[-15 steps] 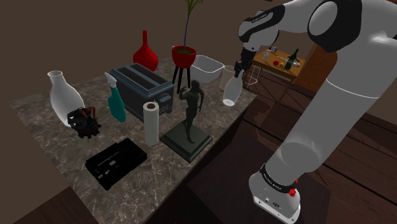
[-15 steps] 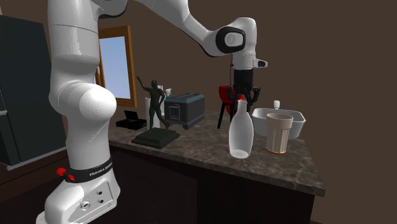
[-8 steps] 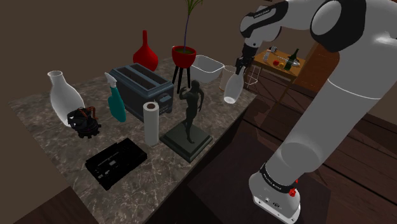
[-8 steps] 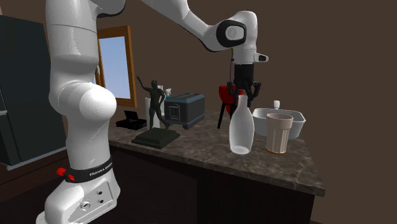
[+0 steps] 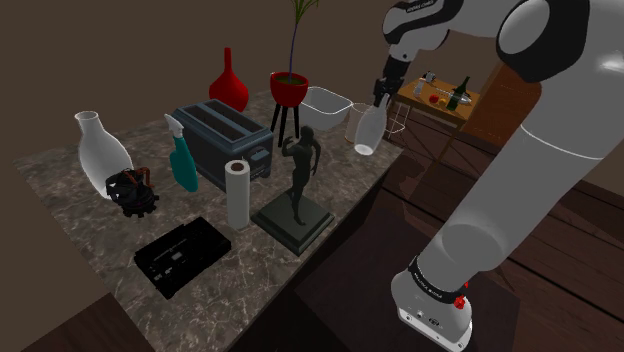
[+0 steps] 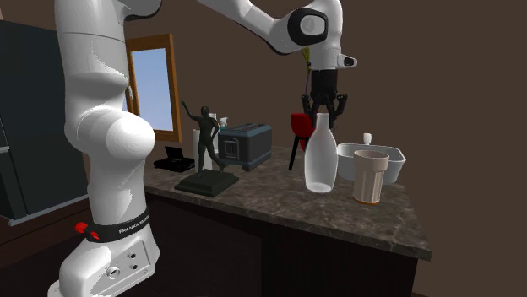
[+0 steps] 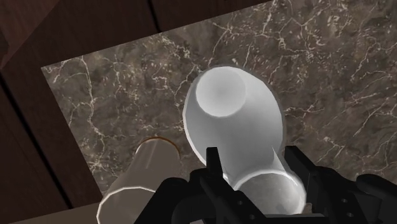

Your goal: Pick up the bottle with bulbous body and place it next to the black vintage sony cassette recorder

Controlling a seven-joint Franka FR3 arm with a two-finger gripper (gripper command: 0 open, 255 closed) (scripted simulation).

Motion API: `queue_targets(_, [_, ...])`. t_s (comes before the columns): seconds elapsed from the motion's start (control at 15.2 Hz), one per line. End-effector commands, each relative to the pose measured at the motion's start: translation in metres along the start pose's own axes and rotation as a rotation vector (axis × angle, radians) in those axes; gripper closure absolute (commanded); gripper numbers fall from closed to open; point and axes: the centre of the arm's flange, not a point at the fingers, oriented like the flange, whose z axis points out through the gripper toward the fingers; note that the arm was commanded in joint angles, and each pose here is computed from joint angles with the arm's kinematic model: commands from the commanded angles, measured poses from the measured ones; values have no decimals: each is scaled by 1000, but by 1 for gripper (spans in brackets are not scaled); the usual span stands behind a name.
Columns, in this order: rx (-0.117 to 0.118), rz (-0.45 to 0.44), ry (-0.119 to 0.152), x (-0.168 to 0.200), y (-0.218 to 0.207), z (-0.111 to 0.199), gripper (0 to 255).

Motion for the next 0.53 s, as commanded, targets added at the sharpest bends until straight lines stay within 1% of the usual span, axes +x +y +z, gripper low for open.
queue_targets(0.0, [0, 0, 0, 0, 1, -11, 255])
queue_targets(0.46, [0, 0, 0, 2, 1, -48, 255])
